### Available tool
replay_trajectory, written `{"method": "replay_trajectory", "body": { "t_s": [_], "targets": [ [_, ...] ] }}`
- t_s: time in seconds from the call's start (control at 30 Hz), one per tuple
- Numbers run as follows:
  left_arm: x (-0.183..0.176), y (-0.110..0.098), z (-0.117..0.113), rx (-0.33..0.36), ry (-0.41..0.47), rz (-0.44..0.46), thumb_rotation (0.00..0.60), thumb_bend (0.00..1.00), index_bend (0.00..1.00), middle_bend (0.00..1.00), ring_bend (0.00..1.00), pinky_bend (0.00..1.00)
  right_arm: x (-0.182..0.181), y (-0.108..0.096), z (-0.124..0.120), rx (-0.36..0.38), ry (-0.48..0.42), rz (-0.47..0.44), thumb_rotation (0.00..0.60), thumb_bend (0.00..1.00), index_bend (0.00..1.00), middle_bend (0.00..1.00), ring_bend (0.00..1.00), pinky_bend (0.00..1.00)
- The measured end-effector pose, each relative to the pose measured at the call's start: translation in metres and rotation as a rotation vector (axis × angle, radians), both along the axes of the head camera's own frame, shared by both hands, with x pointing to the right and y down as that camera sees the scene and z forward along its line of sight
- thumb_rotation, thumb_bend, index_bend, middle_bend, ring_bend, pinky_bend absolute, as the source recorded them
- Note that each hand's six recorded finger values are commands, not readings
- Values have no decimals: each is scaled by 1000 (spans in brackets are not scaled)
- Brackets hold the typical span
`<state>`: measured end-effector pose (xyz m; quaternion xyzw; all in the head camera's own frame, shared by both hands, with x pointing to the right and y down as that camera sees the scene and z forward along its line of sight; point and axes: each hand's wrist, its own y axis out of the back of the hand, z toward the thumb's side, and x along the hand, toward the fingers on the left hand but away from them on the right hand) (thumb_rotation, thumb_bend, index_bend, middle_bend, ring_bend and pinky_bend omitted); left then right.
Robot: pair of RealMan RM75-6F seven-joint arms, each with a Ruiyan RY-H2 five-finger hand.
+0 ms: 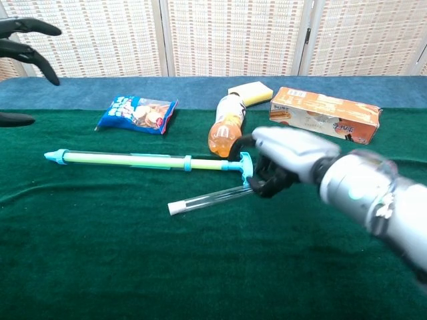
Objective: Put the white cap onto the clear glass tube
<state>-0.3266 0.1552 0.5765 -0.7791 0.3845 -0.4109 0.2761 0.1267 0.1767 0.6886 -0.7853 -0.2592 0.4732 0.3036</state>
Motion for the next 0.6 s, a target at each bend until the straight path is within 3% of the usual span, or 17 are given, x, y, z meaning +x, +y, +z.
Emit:
{"method": "replay_trajectory", "body": {
  "t_s": [0.1, 0.2, 0.27, 0.37, 0.43, 0.53, 0.6],
  "targets": [
    [-20, -2, 2, 23, -76, -41, 600, 248, 230, 360, 254, 143, 23, -16, -20, 67, 18, 17, 600, 585, 351, 741, 933, 1000],
    [-46, -3, 3, 62, -166, -93, 600, 254, 248, 362, 258, 151, 54, -31, -44, 154, 57, 32, 600, 586, 352, 615, 811, 984],
    [-62, -2, 2, 81, -218, -125, 600, 255, 257, 364, 258, 150, 77, -36, -59, 200, 85, 43, 600, 586, 352, 515, 717, 883],
    [-86, 4, 0, 101, -289, -175, 600, 254, 261, 364, 257, 145, 113, -38, -78, 245, 119, 64, 600, 586, 292, 346, 478, 564],
    [-98, 10, -2, 107, -319, -202, 600, 254, 253, 364, 253, 133, 139, -34, -90, 261, 141, 84, 600, 586, 240, 263, 362, 417],
    [-111, 21, -5, 101, -351, -231, 600, 254, 240, 364, 242, 96, 171, -25, -102, 259, 155, 120, 600, 586, 191, 169, 236, 310],
    [-119, 32, -8, 90, -369, -249, 600, 254, 224, 364, 228, 80, 189, -17, -109, 262, 157, 149, 600, 586, 170, 138, 195, 290]
  ]
}}
